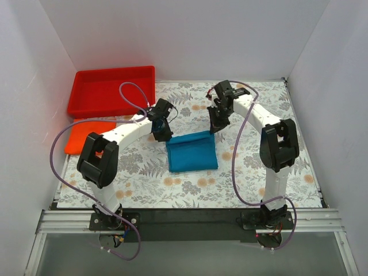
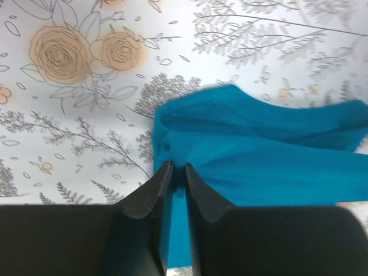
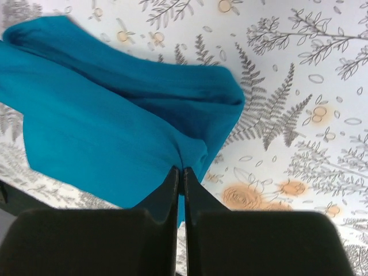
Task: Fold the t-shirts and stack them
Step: Fold the tshirt
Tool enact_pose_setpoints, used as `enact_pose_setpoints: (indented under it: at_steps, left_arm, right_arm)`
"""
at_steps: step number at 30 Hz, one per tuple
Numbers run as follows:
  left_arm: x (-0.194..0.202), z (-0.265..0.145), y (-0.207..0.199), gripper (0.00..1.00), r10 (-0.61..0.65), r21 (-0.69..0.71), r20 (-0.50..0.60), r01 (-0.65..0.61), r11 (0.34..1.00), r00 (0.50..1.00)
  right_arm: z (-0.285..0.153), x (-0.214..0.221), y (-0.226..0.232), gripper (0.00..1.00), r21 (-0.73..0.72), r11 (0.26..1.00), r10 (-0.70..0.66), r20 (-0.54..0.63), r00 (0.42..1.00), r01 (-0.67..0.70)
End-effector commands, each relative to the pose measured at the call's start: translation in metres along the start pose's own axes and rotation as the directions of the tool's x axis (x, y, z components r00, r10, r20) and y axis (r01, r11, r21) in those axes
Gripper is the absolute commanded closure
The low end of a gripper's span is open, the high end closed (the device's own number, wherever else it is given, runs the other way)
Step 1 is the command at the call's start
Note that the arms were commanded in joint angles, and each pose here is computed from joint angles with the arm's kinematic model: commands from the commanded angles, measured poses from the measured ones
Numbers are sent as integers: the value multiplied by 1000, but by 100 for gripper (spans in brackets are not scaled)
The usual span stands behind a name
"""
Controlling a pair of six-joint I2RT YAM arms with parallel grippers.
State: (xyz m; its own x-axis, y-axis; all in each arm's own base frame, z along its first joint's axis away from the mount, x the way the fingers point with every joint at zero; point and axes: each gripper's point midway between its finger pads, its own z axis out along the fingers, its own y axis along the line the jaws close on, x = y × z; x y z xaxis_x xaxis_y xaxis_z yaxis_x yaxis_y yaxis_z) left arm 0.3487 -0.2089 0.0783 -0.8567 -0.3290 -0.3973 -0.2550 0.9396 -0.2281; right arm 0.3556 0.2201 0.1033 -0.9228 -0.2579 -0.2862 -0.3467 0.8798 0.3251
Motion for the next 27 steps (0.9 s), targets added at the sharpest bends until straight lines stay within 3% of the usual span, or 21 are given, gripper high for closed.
enact_pose_setpoints:
  at_steps: [1, 2, 5, 9, 12, 15, 19, 21, 27]
  left_arm:
    - [-16, 4, 9, 82, -9, -45, 56, 11, 999, 998]
    - [-18, 6, 11, 78, -11, -54, 63, 15, 998, 998]
    - [-25, -1, 5, 58, -3, -41, 80, 6, 999, 997]
    - [-44, -32, -3, 33, -16, 15, 161, 13, 1000, 987]
    - [-45, -66, -13, 28, -35, 113, 221, 10, 993, 975]
    - [-34, -88, -29, 28, -49, 262, 258, -21, 965, 965]
    - [-21, -90, -55, 40, -93, 474, 270, -48, 879, 958]
    - [-10, -72, -55, 49, -100, 488, 239, -30, 872, 966]
    - [-32, -24, -66, 60, -182, 522, 254, 24, 853, 950]
  right_arm:
    - [5, -20, -12, 93, 20, 999, -32, 50, 998, 31]
    - [7, -23, -13, 76, 28, 999, -33, 62, 998, 32]
    - [-2, -33, -14, 53, 48, 998, -35, 103, 994, 30]
    - [-41, -47, -2, 47, 48, 999, -31, 261, 965, 19]
    - [-58, -44, 11, 44, -18, 999, -28, 384, 923, 38]
    - [-60, -32, 39, 45, -197, 975, 6, 471, 882, 98]
    - [-56, -22, 72, 45, -433, 884, 79, 509, 857, 176]
    - [-44, -24, 73, 45, -488, 858, 121, 493, 861, 159]
    - [-12, -39, 59, 46, -600, 785, 204, 489, 848, 157]
